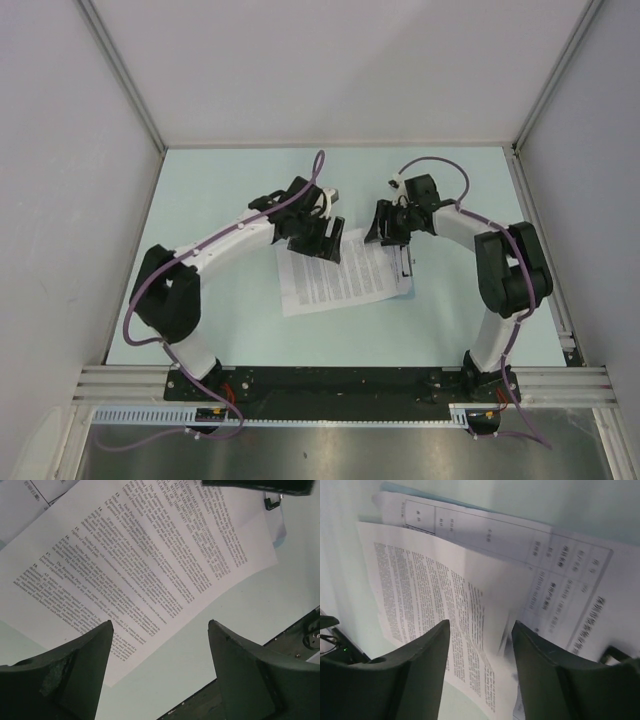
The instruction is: Put the files into the folder
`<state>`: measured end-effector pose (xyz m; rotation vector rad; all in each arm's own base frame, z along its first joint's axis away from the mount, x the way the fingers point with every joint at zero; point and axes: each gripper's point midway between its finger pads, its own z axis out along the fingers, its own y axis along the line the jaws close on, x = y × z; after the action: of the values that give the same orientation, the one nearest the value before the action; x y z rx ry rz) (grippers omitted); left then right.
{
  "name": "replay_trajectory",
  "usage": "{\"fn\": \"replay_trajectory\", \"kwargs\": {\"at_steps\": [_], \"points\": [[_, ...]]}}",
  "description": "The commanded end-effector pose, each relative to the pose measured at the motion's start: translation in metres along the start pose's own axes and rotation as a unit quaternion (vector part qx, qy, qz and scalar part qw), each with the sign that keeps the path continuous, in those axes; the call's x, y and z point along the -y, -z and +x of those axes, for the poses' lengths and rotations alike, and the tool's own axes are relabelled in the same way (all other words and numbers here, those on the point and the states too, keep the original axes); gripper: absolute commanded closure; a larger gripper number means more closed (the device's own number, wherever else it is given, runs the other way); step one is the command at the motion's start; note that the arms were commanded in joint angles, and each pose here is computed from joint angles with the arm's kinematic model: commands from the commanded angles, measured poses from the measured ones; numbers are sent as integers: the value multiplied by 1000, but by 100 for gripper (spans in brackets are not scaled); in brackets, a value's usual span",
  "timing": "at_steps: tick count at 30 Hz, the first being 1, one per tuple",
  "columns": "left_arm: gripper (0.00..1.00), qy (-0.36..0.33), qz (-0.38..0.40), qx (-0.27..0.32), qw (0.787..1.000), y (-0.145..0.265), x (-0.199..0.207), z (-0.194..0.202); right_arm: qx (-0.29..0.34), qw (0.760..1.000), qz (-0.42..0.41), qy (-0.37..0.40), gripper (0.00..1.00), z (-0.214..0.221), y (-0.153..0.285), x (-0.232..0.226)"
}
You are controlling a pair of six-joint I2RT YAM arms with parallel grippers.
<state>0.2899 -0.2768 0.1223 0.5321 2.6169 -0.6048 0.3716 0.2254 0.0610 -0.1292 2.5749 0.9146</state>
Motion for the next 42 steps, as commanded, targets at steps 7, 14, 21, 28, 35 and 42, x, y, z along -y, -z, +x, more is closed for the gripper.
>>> {"fn": "replay_trajectory", "kwargs": {"at_steps": [7,14,21,28,35,42], "points": [[14,25,18,36,999,6,-2,3,67,996,60,29,30,-14,52,14],[15,76,-1,44,996,-8,-17,7,77,995,19,60,49,-10,36,-6],[15,144,27,43,988,-11,-46,25,81,996,-14,40,82,-13,5,-10],[14,177,-11,17,984,-25,-73,51,70,997,-19,33,78,-6,-20,-1],[13,174,-72,6,982,-30,-96,54,69,996,48,42,69,-5,-12,24],[13,160,-101,12,982,-25,-102,42,105,987,79,95,51,-24,28,9]]}}
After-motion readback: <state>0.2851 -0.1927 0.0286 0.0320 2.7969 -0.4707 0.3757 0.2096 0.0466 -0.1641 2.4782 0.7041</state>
